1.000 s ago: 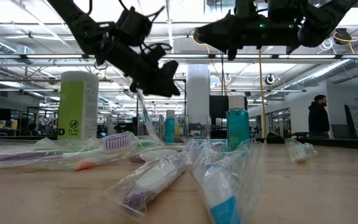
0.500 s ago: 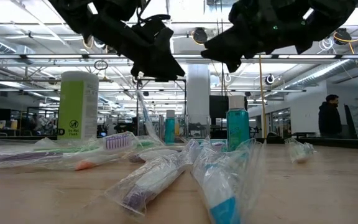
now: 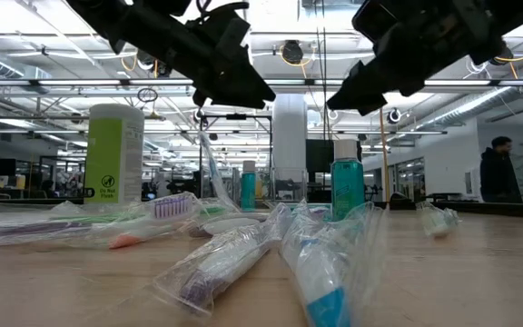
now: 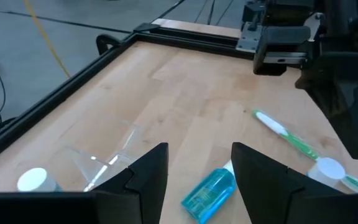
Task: Pick & Place toothbrushing station
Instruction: Put the bottom blue mouthwash into the transparent organizer
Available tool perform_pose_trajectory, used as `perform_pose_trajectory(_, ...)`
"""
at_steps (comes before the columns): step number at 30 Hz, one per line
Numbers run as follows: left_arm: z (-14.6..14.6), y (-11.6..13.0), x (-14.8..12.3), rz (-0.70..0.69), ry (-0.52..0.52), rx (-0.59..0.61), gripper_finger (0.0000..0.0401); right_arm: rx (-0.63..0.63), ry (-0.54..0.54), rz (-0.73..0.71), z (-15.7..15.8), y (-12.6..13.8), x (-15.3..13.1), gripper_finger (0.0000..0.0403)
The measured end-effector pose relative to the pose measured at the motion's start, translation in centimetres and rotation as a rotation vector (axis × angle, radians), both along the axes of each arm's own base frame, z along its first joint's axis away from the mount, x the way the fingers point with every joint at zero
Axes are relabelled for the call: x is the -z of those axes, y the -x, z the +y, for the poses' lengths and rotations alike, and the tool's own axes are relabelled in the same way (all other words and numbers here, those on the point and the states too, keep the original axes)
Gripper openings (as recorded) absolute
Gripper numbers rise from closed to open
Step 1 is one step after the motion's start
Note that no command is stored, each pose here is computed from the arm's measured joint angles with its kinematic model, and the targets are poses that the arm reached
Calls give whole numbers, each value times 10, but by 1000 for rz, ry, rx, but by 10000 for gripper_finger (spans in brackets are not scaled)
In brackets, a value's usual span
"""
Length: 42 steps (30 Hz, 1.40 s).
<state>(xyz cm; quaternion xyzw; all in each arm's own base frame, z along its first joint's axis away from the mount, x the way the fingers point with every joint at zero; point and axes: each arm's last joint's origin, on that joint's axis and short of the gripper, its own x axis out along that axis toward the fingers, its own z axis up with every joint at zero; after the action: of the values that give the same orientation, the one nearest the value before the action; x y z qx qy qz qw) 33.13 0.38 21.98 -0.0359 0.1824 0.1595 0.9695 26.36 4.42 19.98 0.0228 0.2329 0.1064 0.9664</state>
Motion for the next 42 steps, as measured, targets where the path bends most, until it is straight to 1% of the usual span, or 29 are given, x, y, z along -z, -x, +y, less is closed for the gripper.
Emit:
perform_pose_trajectory(5, -2, 0, 0, -2, 0, 7, 184, 77, 78, 21, 9, 8, 11, 141)
perform_pose_trajectory(7, -2, 0, 0, -5, 0, 6, 184, 93, 88, 15, 10, 11, 16, 141)
perform_pose_trajectory(14, -2, 0, 0, -5, -1, 7, 184, 93, 56, -100, 10, 22, 29, 141)
perform_pose_trajectory(19, -2, 0, 0, -5, -1, 7, 184, 93, 60, -86, 8, 27, 35, 141)
perform_pose_trajectory(28, -2, 0, -1, -7, -3, 6, 184, 92, 58, -95, 8, 27, 35, 143)
perform_pose_trajectory(31, -2, 0, -1, -7, -3, 7, 184, 92, 60, -91, 8, 27, 36, 153)
perform_pose_trajectory(37, -2, 0, -1, -7, -3, 6, 184, 91, 62, -78, 9, 24, 42, 191)
perform_pose_trajectory(42, -2, 0, -1, -8, -3, 6, 184, 91, 59, -97, 9, 23, 41, 215)
